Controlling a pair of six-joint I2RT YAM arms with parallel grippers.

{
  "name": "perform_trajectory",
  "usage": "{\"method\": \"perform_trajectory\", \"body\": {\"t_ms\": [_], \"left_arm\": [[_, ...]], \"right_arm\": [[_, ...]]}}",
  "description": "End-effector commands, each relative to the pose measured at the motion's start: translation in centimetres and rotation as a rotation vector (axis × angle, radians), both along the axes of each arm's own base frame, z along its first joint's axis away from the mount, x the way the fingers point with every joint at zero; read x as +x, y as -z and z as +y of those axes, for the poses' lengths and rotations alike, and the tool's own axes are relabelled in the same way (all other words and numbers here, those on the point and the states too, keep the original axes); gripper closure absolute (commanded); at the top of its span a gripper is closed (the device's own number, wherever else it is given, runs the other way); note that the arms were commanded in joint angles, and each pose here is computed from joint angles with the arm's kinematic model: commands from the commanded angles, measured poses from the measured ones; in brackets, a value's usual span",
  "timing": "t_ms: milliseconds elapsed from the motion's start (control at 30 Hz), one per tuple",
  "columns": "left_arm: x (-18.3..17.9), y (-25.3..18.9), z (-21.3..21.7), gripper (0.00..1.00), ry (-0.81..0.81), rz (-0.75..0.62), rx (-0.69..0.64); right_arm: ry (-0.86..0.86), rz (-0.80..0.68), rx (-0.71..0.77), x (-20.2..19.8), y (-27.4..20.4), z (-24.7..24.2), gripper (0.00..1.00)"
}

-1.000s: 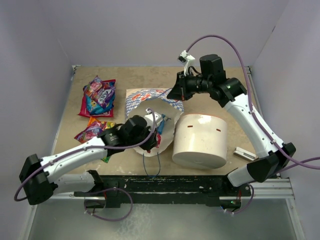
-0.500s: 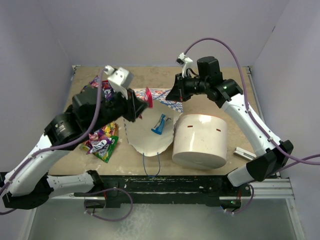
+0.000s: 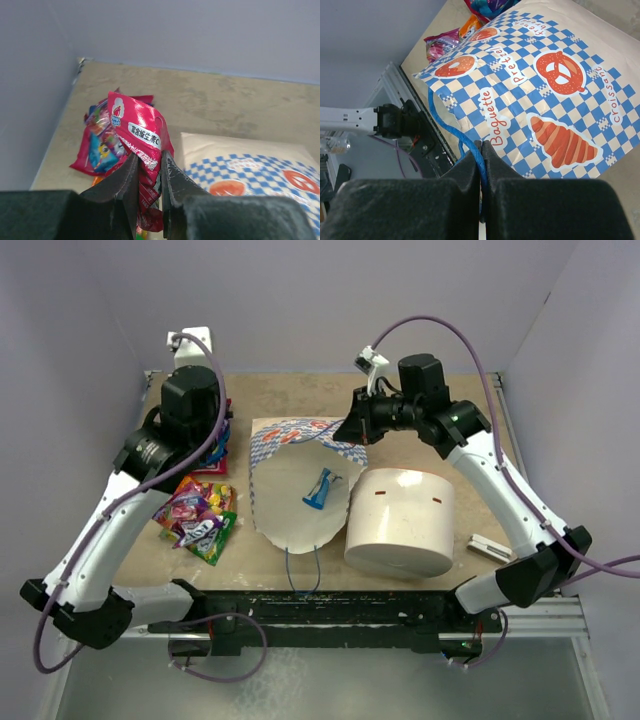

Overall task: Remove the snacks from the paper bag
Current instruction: Place the snack at the center of the board.

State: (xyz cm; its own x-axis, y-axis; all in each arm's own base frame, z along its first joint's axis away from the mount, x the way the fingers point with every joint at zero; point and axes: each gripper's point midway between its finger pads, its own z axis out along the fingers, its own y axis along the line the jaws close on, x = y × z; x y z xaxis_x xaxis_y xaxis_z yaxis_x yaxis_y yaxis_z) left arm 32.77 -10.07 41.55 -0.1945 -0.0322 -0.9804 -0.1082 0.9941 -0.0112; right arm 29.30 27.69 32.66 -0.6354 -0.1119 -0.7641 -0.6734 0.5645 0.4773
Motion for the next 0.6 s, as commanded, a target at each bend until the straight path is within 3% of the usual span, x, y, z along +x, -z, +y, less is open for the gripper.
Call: {"method": "perform_trajectory", "body": {"t_ms": [0, 233, 367, 567], "left_arm": [[1.1, 6.3, 4.1, 1.0, -0.166, 0.219, -0.055], [1.5, 19.2, 7.8, 1.0, -0.289, 0.577, -0.275], [1.9, 22.3, 9.0, 1.0, -0.33, 0.637, -0.375], [0.6, 25.8, 11.1, 1.0, -0.494, 0.757, -0.38]], "right_arm": [[-0.002, -0.067, 0.035, -0.4, -2.1, -0.1, 1.0], [-0.006, -0.059, 0.035, -0.5, -1.8, -0.1, 1.0], [-0.005, -0.055, 0.033, -0.6, -1.6, -0.2, 1.0], [-0.002, -0.053, 0.032, -0.8, -1.5, -0.3, 1.0]]}}
